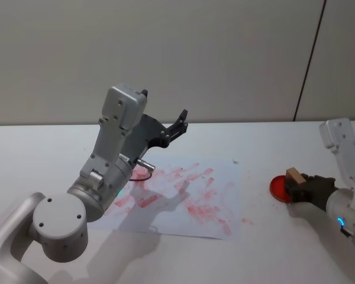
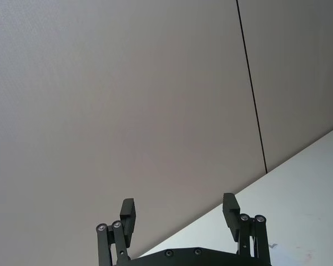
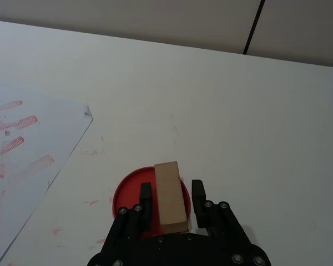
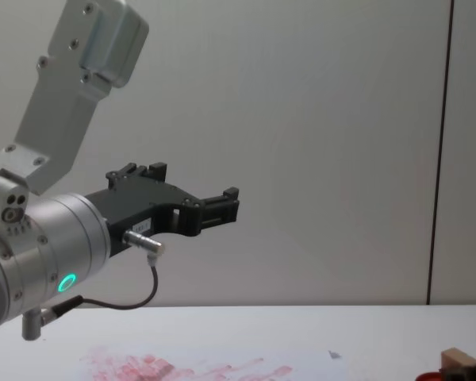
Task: Use the one hand to pick up the stamp and affix it onto the A4 paper.
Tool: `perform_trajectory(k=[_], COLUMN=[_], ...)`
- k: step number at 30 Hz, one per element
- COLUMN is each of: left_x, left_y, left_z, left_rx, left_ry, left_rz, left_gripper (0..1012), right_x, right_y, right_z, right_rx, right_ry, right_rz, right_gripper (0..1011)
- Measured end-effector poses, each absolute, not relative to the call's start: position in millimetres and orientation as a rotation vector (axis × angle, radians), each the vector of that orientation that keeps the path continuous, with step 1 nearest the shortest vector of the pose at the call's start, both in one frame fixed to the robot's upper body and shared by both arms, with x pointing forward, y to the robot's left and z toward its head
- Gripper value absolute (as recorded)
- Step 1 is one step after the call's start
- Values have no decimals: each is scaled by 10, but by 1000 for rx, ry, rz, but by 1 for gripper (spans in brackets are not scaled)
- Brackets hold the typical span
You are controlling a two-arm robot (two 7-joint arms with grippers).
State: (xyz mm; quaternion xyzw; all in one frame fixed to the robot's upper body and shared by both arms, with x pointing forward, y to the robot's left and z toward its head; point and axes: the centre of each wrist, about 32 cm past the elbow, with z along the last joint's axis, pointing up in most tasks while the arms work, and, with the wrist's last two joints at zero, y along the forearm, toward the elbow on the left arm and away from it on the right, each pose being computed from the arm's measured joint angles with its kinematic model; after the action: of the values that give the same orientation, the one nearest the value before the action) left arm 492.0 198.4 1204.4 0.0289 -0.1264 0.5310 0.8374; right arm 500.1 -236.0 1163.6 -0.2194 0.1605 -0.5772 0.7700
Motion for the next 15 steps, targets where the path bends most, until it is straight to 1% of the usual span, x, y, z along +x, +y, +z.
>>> perform_trajectory(k=[1,3,4,6,7,9,10,12,14,15], left_x=[4920,4920,4920,4920,4920,4920,4920,4920,4920,4920], left_y=[1984,1984,1984,1984,1984,1984,1984,1984,1984,1984], left_z=[12044,12044,12044,12044,12044,12044,12044,12044,12044,12044], left_rx=[61,61,61,61,61,61,61,61,61,61], left_ry=[-268,-268,-268,-268,-268,-268,-268,-268,-268,-268], left_rz=[1124,1124,1124,1124,1124,1124,1124,1124,1124,1124], left_gripper=[1001,1001,1002,1001,1001,1001,1001,1001,1002,1001], right_x=[5002,5004,5006,5008,5009,5011,5012,5013,5014,5015], right_y=[-2360,-2359,-2359,-2359,-2359,-2358,-2358,-2357,-2357,-2356], right_z=[11634,11630,11628,11627,11626,11625,11623,11621,11621,11620], right_rx=[-477,-479,-480,-481,-481,-482,-483,-484,-484,-485], right_ry=[348,348,348,348,348,348,348,348,348,348], right_rz=[-1252,-1251,-1250,-1250,-1250,-1249,-1249,-1249,-1248,-1248], right_gripper=[392,481,500,580,595,683,704,778,814,854])
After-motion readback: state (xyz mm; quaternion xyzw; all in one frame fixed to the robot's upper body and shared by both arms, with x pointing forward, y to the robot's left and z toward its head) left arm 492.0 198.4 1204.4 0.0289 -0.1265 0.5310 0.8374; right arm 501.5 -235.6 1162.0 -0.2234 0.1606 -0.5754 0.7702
